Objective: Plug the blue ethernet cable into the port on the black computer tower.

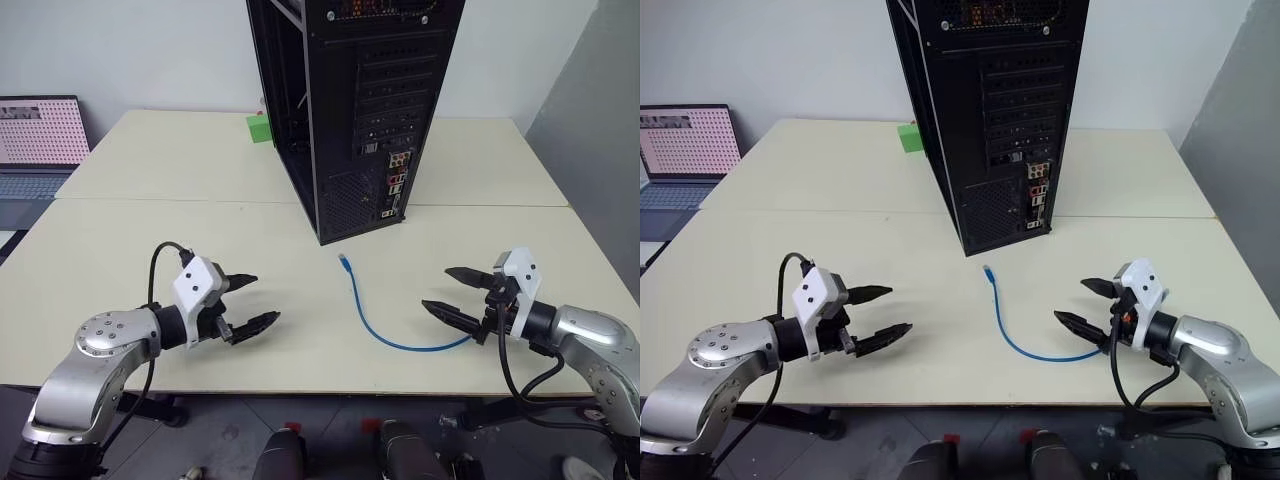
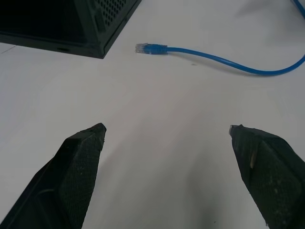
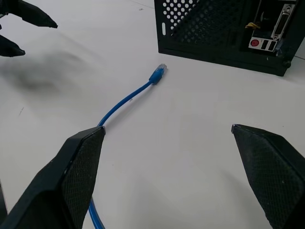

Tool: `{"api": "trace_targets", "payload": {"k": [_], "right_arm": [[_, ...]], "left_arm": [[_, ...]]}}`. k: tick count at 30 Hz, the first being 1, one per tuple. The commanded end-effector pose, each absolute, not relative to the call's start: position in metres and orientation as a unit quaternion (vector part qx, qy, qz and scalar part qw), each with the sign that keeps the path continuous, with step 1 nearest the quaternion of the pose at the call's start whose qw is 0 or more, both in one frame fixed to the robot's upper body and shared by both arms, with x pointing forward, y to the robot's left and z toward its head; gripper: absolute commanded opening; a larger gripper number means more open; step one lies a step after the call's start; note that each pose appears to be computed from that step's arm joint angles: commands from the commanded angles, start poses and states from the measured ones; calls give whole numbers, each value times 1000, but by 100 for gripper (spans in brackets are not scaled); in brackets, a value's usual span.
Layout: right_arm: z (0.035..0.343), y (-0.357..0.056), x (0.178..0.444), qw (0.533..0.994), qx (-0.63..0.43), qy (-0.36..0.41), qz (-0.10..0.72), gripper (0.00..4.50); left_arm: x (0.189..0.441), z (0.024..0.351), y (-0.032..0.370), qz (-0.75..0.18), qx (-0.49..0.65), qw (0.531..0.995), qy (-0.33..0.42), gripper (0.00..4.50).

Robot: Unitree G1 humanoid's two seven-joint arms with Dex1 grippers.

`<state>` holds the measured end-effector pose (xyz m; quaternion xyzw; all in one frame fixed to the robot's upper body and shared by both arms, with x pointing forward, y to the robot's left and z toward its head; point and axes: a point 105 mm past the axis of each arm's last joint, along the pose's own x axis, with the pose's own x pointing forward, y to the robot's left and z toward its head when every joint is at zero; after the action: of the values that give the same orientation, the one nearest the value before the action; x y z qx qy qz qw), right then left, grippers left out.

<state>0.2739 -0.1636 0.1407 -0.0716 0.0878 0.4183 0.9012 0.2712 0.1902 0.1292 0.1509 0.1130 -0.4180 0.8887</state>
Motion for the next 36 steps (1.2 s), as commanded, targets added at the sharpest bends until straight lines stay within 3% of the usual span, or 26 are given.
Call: {"api": "trace_targets", "payload": {"k": [1,10,18,24,30,35,36], "right_arm": [[150,-160,273,899,-83,69,425,450],[149,-151,275,896,-88,66,430,450],[140,-108,283,880,-83,52,464,450],[123,-59,307,874,-79,58,476,450],[111,-36,323,875,-87,73,470,450],[93,-33,346,898,-100,108,415,450],[92,-34,347,899,-99,112,413,432]], "left_arm": [[268,141,186,-429,160,884,91,445],[270,135,188,-422,174,884,101,445],[272,133,185,-427,172,882,98,445],[278,130,185,-423,175,884,93,445],[280,127,184,-426,184,881,92,445],[280,124,182,-427,189,879,92,445],[280,124,182,-428,190,879,92,448]]}}
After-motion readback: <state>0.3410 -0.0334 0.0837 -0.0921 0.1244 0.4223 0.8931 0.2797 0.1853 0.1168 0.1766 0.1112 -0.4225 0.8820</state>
